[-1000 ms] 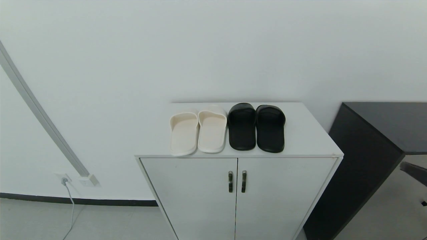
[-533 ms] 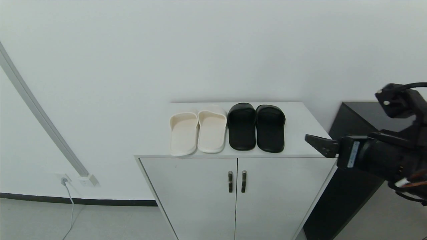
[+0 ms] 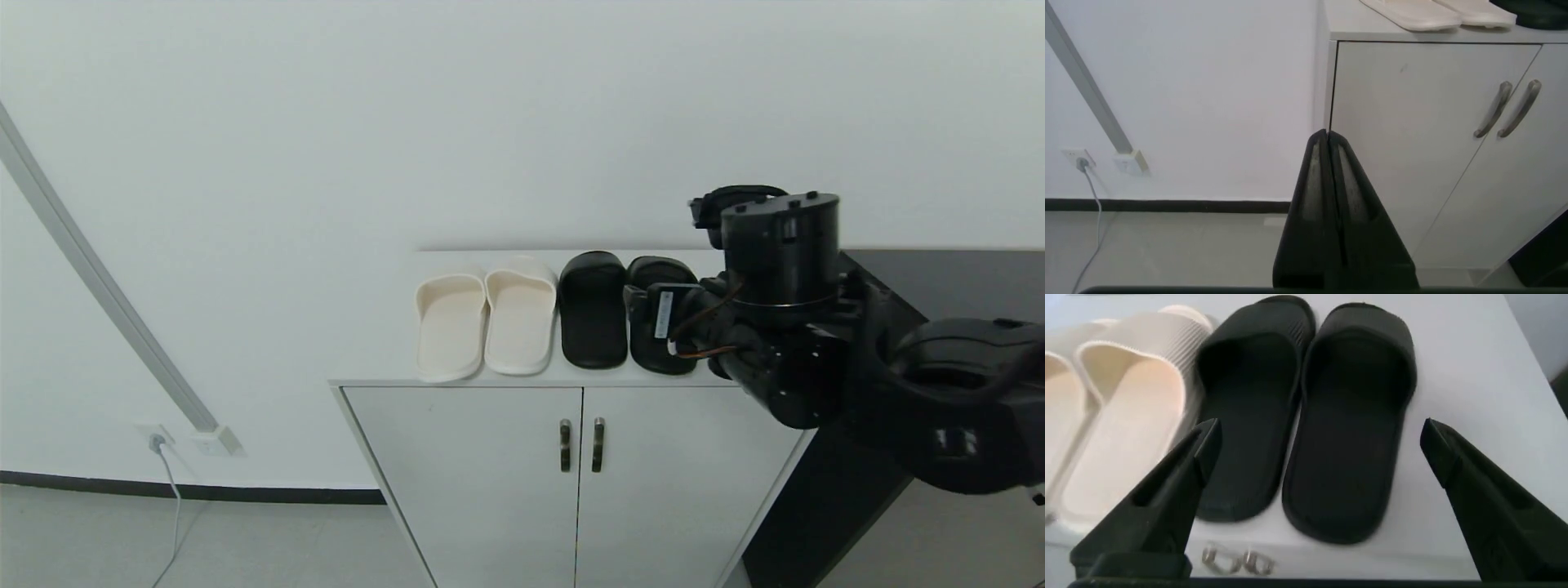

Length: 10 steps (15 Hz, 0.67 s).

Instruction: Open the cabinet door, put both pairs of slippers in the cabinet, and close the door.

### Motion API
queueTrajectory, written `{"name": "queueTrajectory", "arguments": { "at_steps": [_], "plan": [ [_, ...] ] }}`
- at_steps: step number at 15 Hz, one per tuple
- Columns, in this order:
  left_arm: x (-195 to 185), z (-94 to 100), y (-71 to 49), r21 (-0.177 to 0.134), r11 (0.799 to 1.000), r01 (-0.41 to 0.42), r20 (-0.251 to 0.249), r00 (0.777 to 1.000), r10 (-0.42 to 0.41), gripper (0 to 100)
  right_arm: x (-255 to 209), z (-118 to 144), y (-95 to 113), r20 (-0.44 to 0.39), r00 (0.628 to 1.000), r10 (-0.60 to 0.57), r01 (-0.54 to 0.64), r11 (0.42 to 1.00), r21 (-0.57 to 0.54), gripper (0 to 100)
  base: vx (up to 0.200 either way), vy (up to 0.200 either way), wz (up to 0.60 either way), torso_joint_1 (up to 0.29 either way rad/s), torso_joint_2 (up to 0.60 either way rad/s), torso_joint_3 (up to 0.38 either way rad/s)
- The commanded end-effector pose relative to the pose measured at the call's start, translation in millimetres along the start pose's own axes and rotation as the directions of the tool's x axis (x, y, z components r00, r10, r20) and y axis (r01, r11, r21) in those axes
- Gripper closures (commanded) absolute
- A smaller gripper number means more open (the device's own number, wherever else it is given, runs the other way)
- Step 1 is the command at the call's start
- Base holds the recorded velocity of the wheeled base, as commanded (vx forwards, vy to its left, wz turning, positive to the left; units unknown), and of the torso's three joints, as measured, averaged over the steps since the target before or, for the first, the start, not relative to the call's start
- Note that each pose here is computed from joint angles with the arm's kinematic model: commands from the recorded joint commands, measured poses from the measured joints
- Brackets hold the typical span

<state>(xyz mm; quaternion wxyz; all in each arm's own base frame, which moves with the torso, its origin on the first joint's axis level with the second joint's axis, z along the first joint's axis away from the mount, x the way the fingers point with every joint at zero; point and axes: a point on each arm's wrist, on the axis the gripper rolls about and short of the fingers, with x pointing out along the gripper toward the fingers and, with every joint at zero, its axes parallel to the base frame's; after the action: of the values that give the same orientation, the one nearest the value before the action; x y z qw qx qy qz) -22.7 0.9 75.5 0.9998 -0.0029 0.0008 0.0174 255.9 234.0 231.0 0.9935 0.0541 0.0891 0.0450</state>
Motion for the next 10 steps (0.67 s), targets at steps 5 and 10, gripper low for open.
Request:
{"name": "queueTrajectory", "arguments": {
  "at_steps": [5, 10],
  "plan": [
    [0.0, 0.0, 0.0, 0.0, 1.0, 0.0, 0.0, 1.0, 0.0, 100, 77.9, -27.1, 32.4, -0.004, 0.997, -0.077, 0.076, 0.994, -0.079, 0, 0.0, 0.0, 0.0, 0.0, 0.0, 0.0],
    [0.0, 0.0, 0.0, 0.0, 1.0, 0.0, 0.0, 1.0, 0.0, 100, 119.9, -32.9, 25.9, 0.015, 0.991, -0.13, 0.131, 0.988, -0.088, 0, 0.0, 0.0, 0.0, 0.0, 0.0, 0.0]
  ]
}}
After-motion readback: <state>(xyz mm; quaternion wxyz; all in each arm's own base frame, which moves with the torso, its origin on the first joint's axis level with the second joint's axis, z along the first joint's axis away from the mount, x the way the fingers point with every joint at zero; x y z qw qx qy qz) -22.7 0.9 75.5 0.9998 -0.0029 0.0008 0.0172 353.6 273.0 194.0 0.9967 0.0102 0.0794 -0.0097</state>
